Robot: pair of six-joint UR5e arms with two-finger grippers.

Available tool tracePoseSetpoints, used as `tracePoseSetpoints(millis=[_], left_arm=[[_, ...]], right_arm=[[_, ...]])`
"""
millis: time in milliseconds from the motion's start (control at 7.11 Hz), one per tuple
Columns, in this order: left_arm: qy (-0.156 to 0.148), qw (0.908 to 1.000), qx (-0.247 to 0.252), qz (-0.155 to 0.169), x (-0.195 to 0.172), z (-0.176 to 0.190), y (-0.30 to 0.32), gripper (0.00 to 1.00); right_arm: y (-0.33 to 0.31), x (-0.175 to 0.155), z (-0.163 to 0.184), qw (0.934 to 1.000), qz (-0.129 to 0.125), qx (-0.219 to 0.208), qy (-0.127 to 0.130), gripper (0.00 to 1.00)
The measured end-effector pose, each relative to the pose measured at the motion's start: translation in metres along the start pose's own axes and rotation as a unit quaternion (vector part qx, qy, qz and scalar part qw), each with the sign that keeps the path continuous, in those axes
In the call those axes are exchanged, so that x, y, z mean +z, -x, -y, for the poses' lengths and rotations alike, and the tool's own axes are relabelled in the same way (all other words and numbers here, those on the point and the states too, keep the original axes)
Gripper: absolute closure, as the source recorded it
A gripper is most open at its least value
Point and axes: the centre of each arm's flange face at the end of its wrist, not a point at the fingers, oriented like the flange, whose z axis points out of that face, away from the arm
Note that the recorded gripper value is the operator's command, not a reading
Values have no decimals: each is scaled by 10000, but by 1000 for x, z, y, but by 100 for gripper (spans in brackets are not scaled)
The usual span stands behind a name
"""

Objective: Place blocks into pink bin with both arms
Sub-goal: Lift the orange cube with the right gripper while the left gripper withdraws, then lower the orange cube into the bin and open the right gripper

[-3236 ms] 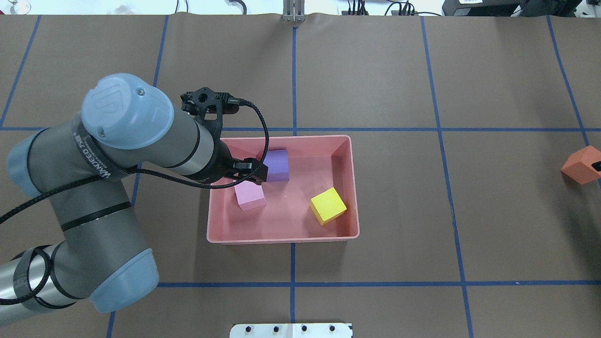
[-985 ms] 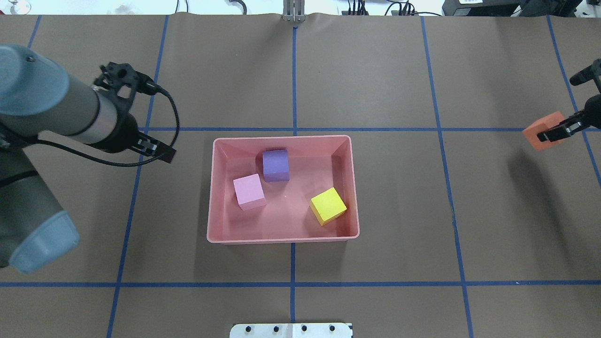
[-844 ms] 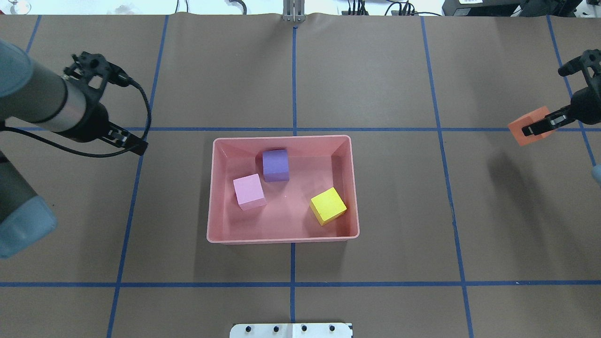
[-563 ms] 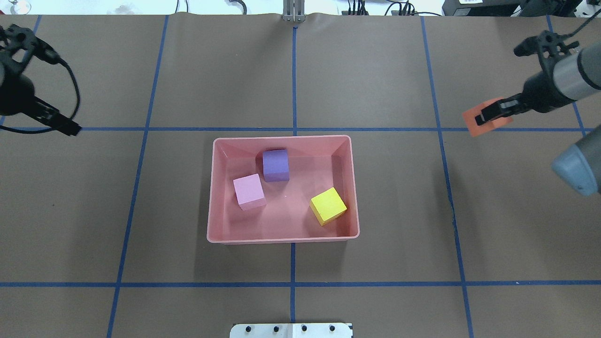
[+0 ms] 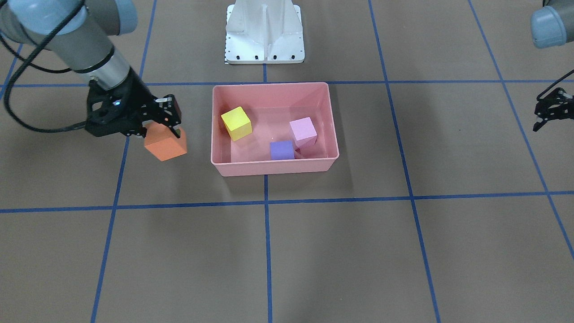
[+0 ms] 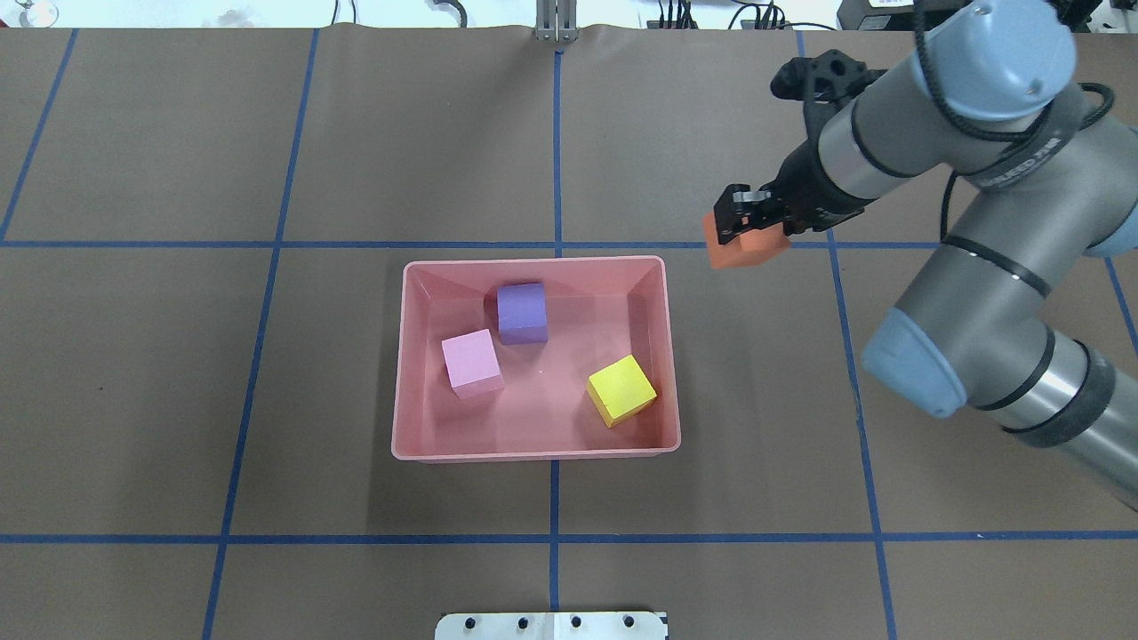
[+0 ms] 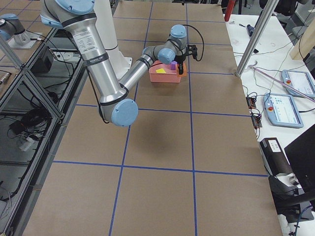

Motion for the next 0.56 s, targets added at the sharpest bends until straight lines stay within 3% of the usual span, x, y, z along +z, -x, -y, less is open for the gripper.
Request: tracePoseSetpoints(millis=[141,281,422,563], left_arm=[[9,10000,-4,-3,0,-2,5,0],[20,10000,-15,-6,1,-4,7,0],[31,10000,-28,-12,2,-4,8,0],[40,10000,-39,-18,3,-4,9,0]], right_arm=[[51,11,-24,9998,-140,148,-90,71],[98,22,-51,9990,-279,286,-187,42],[136,31,-77,9978,-389,451,-293,6],[161,40,-99,9965,-486,537,-417,3]])
